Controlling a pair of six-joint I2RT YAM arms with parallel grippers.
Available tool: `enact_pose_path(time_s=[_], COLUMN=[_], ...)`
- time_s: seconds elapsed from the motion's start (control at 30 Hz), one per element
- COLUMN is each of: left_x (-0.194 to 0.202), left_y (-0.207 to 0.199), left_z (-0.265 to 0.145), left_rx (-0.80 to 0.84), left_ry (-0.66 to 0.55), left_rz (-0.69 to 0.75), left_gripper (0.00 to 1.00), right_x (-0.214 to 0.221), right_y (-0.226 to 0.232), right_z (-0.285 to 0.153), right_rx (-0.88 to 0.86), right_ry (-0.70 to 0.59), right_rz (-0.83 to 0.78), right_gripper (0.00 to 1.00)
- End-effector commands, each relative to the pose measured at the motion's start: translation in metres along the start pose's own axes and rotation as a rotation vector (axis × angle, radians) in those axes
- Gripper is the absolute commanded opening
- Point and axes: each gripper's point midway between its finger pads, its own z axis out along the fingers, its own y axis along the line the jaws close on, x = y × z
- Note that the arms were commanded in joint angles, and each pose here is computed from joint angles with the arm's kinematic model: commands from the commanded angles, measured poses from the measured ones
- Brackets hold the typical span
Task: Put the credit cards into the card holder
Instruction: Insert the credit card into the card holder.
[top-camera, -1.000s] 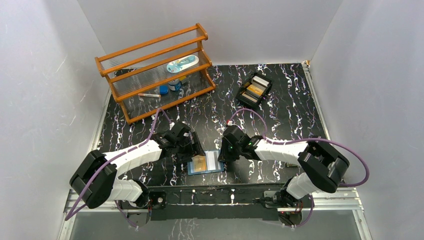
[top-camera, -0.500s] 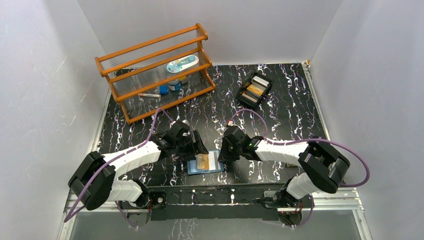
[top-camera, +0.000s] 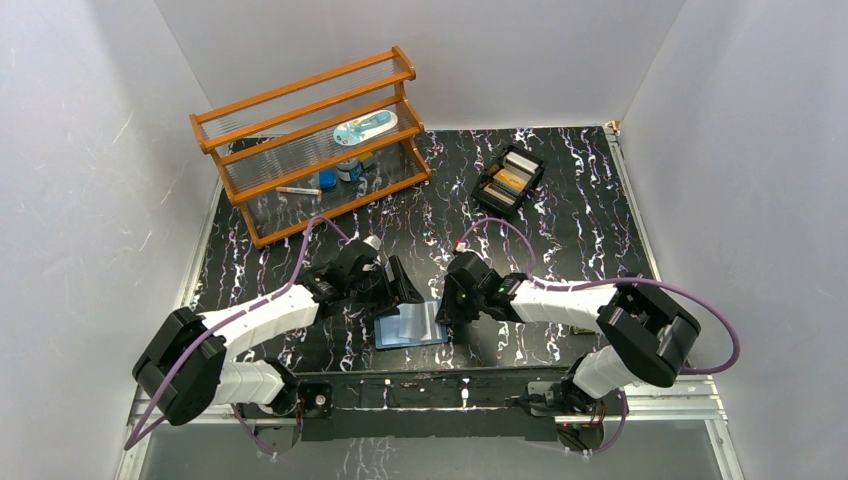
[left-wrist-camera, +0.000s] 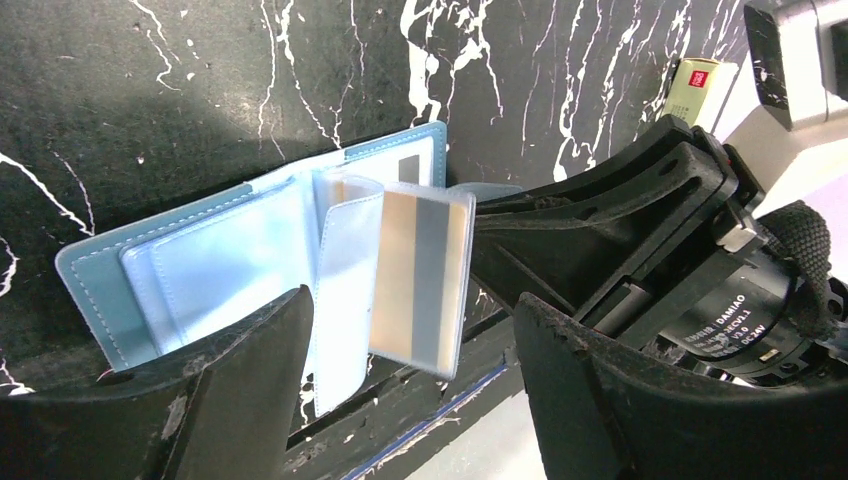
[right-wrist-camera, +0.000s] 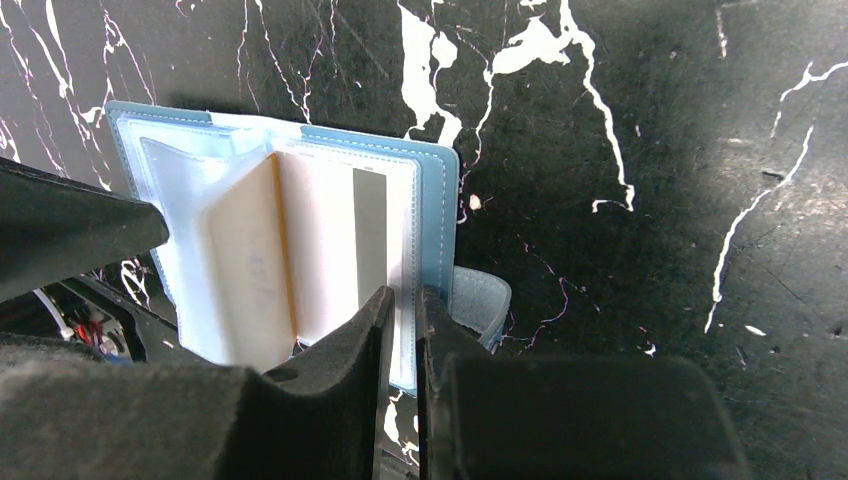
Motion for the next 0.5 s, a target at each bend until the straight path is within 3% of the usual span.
enact_pose_path(time_s=[0.0,0.3,0.47], left_x=[-0.001,0.000,-0.004], left_y=[-0.010,-0.001,0.017], left_z=[-0.004,-0.003,-0.011], left_rx=[0.044,0.014,-0.103], left_ry=[0.003,-0.005,-0.024], left_rz=[0.003,0.005,0.014], left_gripper=[0.71,0.64,0.57], right_x=[0.011,0.004,-0.012], right_y=[-0.005,-0.005,0.004], right_z=[0.002,-0.008,-0.032], right_rx=[0.011,0.033,0.033], right_ry=[0.019,-0.014,-0.075], right_rz=[-0.001,0.003,-0.001], right_gripper=[0.21,0.22,0.25])
